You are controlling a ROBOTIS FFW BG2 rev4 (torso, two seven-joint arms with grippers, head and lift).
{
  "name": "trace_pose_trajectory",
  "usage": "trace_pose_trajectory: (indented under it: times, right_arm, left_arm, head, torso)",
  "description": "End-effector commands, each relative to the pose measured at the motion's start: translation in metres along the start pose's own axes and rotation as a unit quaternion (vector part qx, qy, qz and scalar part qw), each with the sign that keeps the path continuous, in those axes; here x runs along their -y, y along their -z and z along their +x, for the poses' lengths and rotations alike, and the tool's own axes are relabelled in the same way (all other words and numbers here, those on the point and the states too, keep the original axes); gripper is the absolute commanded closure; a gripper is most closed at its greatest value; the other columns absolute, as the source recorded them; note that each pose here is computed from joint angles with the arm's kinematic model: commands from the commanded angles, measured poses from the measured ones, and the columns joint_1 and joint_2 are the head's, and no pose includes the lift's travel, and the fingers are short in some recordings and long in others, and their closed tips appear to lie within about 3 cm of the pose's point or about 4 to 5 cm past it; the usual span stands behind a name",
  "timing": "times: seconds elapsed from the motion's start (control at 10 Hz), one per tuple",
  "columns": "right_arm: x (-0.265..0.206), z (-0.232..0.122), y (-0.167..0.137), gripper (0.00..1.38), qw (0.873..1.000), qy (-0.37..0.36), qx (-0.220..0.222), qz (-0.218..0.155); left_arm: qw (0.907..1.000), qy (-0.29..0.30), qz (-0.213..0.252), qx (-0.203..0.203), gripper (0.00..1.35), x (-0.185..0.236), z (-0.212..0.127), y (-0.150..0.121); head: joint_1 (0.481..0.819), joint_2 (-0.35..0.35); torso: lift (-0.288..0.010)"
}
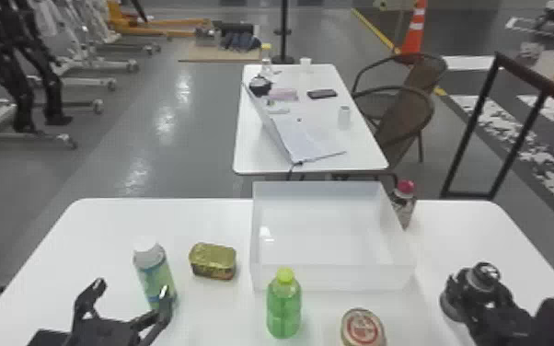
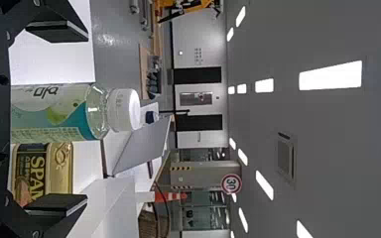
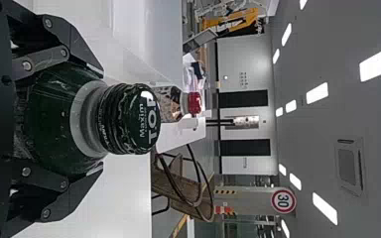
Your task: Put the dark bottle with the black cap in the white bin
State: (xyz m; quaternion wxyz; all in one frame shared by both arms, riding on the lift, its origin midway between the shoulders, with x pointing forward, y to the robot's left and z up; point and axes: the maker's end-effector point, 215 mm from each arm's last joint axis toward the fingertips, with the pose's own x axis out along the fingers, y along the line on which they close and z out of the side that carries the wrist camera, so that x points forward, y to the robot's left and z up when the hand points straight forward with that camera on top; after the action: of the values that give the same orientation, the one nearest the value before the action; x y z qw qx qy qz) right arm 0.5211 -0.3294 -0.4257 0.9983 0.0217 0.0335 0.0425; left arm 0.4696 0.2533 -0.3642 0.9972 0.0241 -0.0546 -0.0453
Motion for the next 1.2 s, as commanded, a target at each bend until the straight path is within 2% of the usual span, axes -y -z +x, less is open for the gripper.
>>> trace_pose_trajectory:
  times: [0.0, 0.3, 0.5, 0.7, 1.1]
  right_arm:
    - [-0.013, -0.008, -0.02, 1.1, 1.0, -0.008, 0.01, -0.001]
    - [-0.03, 0.007, -0.093, 1.08, 0.998, -0.013, 0.047, -0.029]
    - [-0.031, 0.025, -0.132, 1.08, 0.996, -0.014, 0.078, -0.027]
    - [-0.032, 0.047, -0.145, 1.08, 0.995, -0.015, 0.097, -0.029]
    - [-0.075, 0.092, -0.118, 1.08, 0.993, -0.068, 0.091, 0.017]
  left_arm:
    - [1.0, 0.0, -0.002, 0.001, 0.15, 0.001, 0.001, 0.0]
    - [1.0, 0.002, -0.003, -0.001, 0.15, 0.003, 0.002, 0.002]
    - [1.0, 0.005, -0.006, 0.0, 0.15, 0.007, 0.003, 0.002]
    - [1.0, 0.004, -0.007, -0.001, 0.15, 0.007, 0.004, 0.003]
    - [0.9999, 0.003, -0.01, -0.002, 0.15, 0.006, 0.003, 0.005]
  head:
    - [0.549, 0.0]
    - [0.549, 0.0]
    - [0.549, 0.0]
    - [0.549, 0.0]
    - [0.549, 0.0]
  torso:
    - [-0.1]
    - [-0.1]
    - [-0.1]
    - [-0.1]
    - [-0.1]
